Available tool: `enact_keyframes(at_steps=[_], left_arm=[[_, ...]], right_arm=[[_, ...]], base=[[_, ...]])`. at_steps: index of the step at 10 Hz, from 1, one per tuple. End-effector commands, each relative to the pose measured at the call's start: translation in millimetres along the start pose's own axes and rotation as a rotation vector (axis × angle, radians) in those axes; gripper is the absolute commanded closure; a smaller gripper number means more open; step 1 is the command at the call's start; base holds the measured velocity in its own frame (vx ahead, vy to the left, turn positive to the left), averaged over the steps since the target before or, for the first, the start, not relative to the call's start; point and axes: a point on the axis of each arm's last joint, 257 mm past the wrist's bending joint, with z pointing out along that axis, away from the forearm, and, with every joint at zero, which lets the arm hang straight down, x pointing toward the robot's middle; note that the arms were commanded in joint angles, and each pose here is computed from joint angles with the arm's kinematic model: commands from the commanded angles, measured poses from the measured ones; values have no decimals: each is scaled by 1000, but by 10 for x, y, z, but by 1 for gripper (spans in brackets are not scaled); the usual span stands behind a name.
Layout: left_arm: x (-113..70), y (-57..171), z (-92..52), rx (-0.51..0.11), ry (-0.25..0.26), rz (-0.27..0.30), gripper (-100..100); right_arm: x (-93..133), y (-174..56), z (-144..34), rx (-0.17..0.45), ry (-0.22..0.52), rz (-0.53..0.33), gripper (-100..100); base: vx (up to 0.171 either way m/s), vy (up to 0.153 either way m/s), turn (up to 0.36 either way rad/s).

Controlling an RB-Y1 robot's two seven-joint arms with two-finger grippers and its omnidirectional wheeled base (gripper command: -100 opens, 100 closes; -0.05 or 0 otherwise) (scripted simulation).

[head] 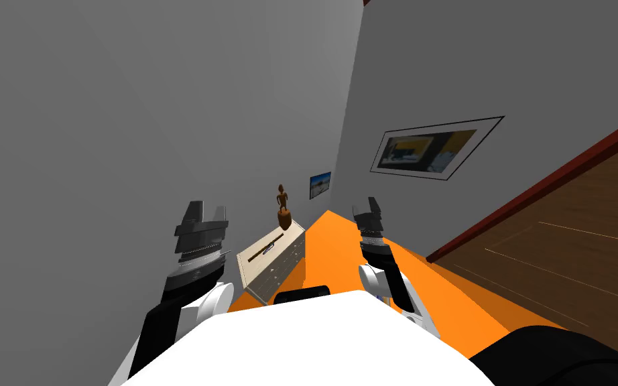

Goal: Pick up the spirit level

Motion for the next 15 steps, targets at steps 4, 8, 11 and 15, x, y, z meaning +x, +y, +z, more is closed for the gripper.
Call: enact_keyframes(at_steps=[4,8,11,15], left_arm=[[79,257,-47,-58,91,-39,-100],[12,775,-183,-197,116,-140,-100],[-72,1138,-323,-300,104,-207,-100],[-232,1701,-620,-473,59,-318,-100]], right_arm=[[0,0,0,0,0,0,0],[0,0,0,0,0,0,0],[0,0,0,0,0,0,0],[0,0,0,0,0,0,0]], base=[[11,-11,-56],[26,-19,-109],[29,-17,-125],[38,-7,-135]])
